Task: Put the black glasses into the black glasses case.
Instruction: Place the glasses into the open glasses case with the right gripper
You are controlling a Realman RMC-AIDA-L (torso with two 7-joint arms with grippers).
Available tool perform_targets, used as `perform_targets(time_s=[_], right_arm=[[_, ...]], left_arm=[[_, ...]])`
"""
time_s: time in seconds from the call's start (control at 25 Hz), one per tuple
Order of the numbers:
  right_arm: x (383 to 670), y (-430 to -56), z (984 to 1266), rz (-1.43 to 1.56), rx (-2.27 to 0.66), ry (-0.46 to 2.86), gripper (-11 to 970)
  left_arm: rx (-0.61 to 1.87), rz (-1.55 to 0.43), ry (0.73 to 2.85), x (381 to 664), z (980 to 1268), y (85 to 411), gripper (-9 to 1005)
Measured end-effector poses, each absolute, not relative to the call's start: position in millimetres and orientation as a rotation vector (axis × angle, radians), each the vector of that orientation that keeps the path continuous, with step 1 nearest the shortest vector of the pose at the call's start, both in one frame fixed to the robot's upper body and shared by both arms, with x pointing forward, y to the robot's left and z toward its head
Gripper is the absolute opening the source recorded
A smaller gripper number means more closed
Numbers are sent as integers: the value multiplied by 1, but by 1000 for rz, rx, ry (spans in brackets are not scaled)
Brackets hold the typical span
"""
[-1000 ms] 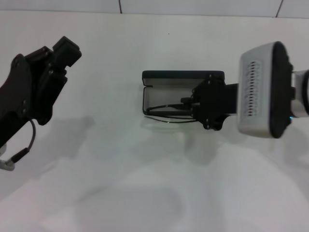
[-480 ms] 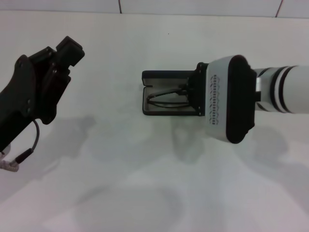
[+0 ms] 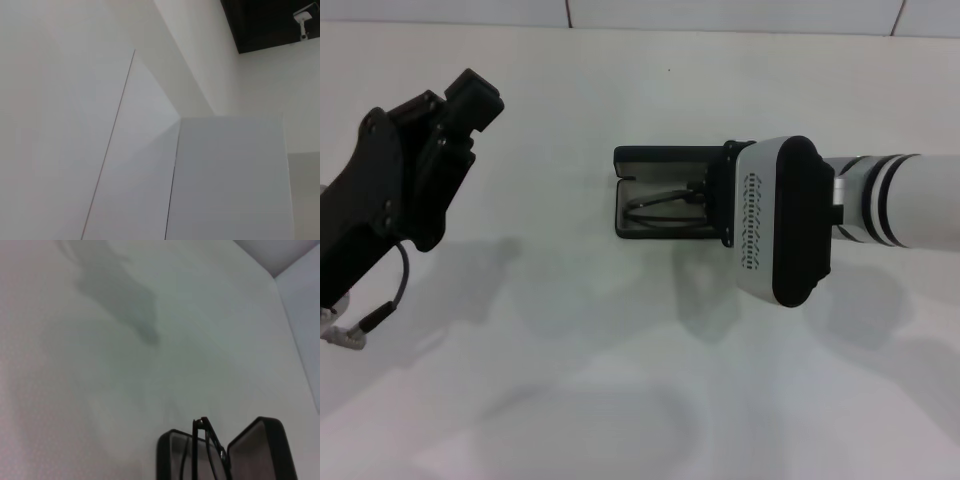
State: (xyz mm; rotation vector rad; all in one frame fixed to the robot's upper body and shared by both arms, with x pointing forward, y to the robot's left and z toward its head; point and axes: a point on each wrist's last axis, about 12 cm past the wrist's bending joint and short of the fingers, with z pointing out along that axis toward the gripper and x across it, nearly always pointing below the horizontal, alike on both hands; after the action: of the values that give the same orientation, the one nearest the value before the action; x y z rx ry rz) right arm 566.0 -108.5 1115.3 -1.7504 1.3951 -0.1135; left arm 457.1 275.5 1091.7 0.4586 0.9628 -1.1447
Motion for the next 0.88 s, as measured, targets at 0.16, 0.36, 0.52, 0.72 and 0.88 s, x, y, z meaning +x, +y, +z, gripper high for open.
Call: perform_targets(time_s=[0.16,0.36,0.52,0.72,0.88], right_arm=[[568,-109,1114,-124,-1736,1395,96],[572,-110,1111,-139,-1732,1401,98],[575,-111,1106,-147,-1742,1414,100],[576,-110,1101,-164,-1737,1399,102],[577,-108,1101,-175,-1723,1382,104]], left_arm=[[459,-1144,964,457,1092,275,64],[459,-1144,965,457,1092,275,65],[459,-1142,972,458,1091,275,65],[459,-1142,973,458,1091,275,66],[459,-1142,973,458,1091,275,66]])
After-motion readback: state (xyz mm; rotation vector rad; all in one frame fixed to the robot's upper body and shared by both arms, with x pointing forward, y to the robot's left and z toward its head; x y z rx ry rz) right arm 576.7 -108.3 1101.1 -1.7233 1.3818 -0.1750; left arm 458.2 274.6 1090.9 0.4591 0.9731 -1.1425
